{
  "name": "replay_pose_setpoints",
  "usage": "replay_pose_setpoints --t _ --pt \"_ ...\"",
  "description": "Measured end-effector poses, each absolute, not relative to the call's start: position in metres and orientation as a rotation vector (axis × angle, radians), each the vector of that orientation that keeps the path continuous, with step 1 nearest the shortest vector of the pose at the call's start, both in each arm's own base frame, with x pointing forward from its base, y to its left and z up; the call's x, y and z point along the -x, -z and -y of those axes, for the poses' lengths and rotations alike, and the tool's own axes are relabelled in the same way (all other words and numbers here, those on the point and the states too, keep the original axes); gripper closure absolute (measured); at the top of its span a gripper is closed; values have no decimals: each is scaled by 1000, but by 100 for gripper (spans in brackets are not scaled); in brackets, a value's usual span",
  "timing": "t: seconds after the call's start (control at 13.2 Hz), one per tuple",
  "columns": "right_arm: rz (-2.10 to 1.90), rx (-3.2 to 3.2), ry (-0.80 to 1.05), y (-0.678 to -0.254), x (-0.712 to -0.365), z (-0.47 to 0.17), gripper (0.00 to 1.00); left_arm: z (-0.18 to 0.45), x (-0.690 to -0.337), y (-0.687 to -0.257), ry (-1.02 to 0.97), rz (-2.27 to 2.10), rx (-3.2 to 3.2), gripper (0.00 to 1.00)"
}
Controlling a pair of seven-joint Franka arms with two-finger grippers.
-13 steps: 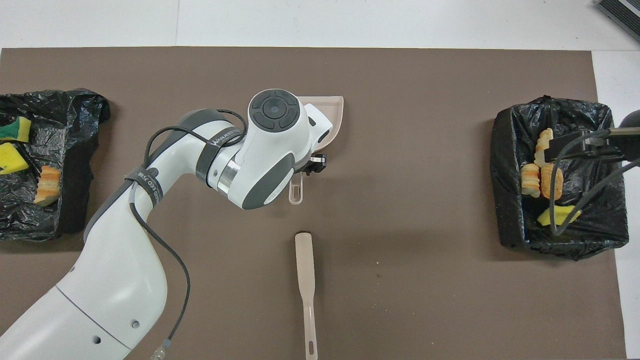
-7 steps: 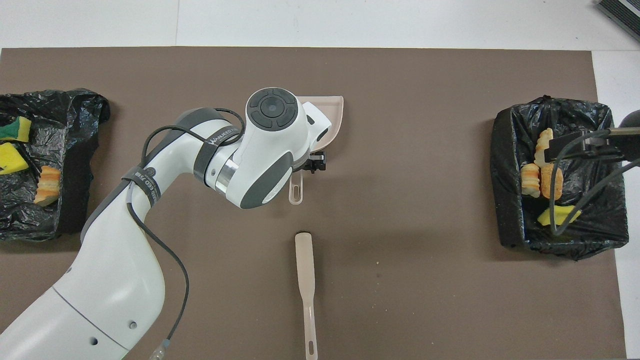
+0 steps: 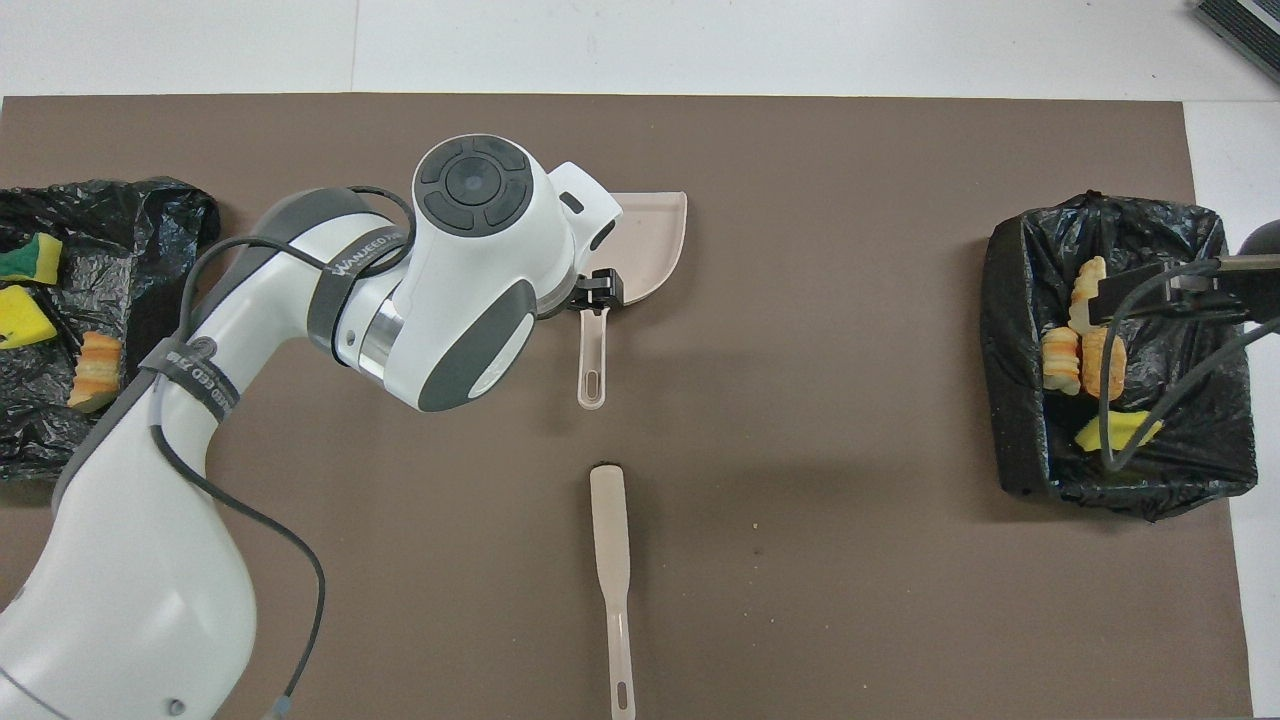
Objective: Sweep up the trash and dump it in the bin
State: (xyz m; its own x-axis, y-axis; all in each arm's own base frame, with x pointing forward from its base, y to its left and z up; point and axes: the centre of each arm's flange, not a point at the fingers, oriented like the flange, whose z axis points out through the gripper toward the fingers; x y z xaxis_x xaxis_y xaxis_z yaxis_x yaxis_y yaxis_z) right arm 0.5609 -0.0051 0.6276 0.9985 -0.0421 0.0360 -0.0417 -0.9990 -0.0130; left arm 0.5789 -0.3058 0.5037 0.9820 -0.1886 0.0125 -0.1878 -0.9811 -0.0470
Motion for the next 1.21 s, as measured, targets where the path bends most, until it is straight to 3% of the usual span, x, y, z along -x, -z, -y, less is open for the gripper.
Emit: replay_pose_setpoints --t 0.38,0.61,1.21 --pt "-66 3128 57 -628 -561 5 0 268 -529 -584 -81 -235 3014 0" --pt "-66 3128 57 -628 -561 5 0 214 -518 -626 -108 -236 3053 0" --pt "-66 3128 57 -628 -561 5 0 140 -483 -659 -169 -169 3107 0"
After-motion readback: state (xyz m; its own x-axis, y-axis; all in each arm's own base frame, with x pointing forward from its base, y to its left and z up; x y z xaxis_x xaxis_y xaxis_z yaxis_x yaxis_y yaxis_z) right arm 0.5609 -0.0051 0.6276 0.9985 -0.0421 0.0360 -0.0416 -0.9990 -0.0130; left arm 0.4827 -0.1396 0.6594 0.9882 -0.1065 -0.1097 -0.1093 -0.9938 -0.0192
